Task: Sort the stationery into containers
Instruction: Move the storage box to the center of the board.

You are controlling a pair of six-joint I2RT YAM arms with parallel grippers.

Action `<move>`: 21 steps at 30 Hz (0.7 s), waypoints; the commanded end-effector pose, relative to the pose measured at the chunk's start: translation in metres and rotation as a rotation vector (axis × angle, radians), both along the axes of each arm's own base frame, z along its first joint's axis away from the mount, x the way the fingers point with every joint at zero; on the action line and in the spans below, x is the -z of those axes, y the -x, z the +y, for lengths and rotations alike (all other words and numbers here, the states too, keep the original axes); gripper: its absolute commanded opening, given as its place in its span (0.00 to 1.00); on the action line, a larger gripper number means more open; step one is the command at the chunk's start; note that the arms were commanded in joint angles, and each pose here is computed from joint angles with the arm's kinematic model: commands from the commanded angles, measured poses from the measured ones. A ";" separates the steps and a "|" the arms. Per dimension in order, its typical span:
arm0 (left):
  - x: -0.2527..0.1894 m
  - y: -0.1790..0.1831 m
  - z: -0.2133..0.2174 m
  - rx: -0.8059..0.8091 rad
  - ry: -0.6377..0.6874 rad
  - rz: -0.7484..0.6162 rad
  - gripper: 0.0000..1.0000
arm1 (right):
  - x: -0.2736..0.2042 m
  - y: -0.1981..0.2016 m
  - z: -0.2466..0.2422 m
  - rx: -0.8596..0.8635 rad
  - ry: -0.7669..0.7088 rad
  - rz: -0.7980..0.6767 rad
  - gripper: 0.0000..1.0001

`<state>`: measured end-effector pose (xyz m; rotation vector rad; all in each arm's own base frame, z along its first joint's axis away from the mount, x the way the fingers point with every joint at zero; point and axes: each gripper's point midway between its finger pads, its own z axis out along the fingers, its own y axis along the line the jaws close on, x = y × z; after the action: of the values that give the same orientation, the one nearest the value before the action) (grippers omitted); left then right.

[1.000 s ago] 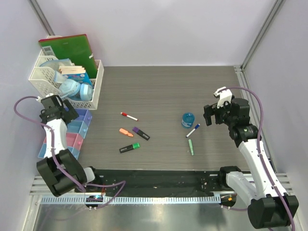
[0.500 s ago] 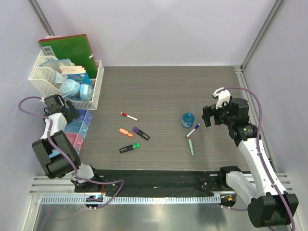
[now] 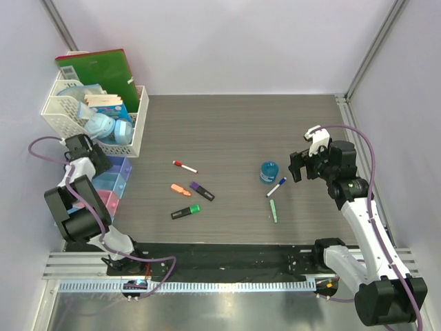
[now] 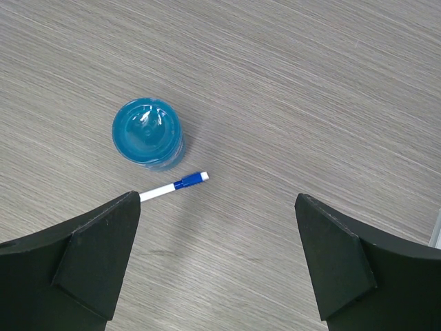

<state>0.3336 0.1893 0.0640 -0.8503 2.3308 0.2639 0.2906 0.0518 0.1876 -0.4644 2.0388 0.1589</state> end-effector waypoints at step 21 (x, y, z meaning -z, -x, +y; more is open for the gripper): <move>0.004 0.012 -0.083 0.486 -0.031 0.054 0.52 | -0.030 -0.002 0.003 -0.002 -0.025 -0.085 1.00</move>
<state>0.3278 0.1206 0.0616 -0.3915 2.4545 0.1337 0.2886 0.0532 0.1929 -0.4597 2.0204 0.1674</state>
